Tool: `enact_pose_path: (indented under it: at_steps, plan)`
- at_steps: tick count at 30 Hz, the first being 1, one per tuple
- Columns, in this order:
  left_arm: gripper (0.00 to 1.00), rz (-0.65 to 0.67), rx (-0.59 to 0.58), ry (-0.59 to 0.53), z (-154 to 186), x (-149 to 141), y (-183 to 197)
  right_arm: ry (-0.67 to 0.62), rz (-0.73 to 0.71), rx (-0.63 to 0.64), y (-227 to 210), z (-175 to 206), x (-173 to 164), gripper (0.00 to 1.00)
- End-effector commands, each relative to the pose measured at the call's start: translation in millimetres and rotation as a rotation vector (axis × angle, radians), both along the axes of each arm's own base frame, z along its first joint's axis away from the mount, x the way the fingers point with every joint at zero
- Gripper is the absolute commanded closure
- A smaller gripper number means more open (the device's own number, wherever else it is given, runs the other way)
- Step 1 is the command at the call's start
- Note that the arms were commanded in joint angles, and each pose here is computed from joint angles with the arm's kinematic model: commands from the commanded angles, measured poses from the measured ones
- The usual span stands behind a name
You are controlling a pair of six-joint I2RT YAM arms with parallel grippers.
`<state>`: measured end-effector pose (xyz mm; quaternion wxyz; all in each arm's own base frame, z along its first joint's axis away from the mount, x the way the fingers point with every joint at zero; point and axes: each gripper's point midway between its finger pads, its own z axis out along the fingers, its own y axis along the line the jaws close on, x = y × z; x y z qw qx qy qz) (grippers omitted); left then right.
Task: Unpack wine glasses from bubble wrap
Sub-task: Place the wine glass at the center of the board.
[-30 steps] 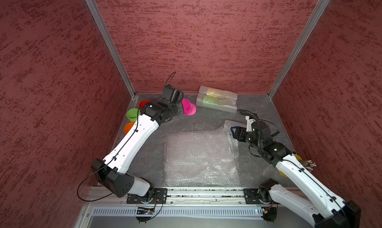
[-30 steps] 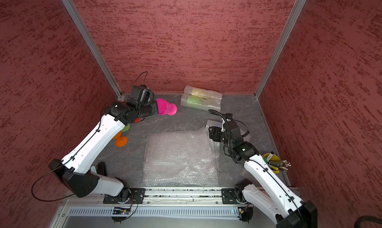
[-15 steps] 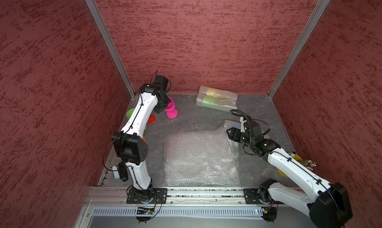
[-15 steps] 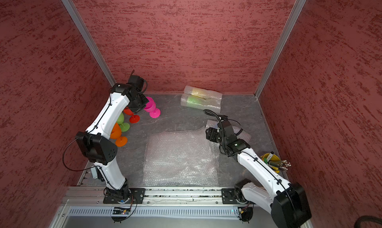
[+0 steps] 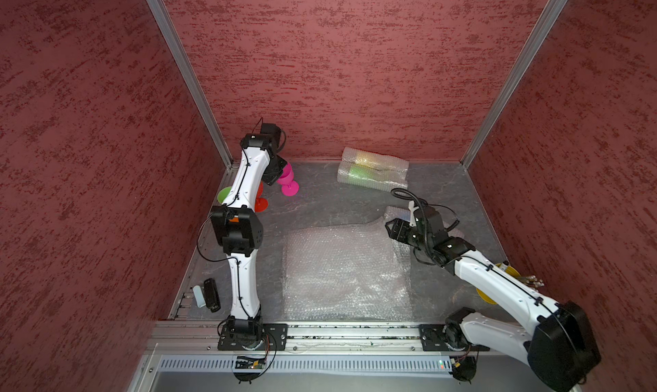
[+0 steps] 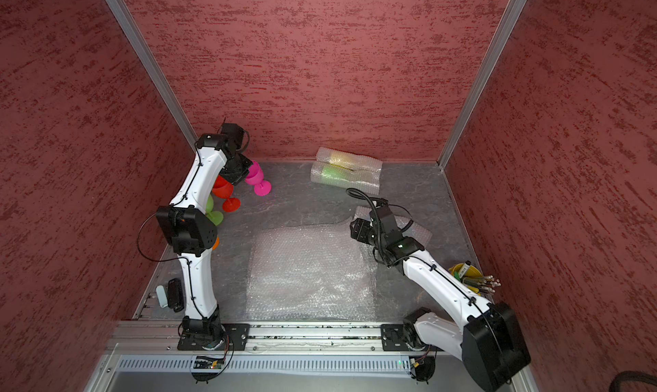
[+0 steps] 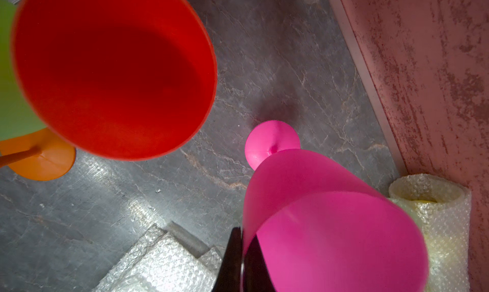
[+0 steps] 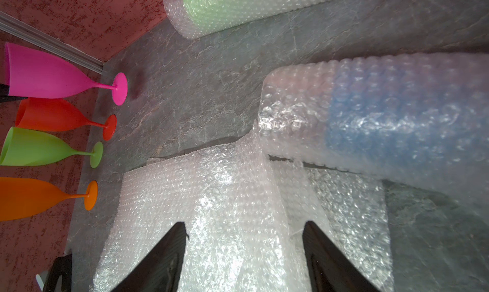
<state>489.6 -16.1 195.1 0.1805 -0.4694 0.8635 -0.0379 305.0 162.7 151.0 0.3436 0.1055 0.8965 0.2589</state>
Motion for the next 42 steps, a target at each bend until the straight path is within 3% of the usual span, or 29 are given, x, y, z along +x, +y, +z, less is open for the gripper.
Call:
enact_pose_path:
  at_steps: [1,14,19,22,25,30,42]
  plan:
    - [1.0,0.033,-0.012,-0.018,-3,10,2,-0.022,-0.014,0.017,2,6,4,0.28]
    - [0.98,0.078,-0.031,0.02,-30,22,0,-0.022,-0.022,-0.001,-1,5,5,0.28]
    - [0.91,0.079,-0.048,0.037,-39,24,-4,-0.022,-0.02,-0.001,0,4,5,0.27]
    - [0.82,0.078,-0.056,0.037,-39,25,-6,-0.022,-0.02,-0.003,0,4,5,0.27]
    - [0.67,0.079,-0.061,0.022,-33,27,-5,-0.025,-0.022,-0.005,-1,6,5,0.26]
    - [0.53,0.078,-0.082,-0.007,-24,29,-8,-0.026,-0.023,-0.004,-1,7,5,0.26]
    - [0.38,0.058,-0.087,-0.121,40,13,-5,-0.067,-0.023,-0.037,-6,34,5,0.23]
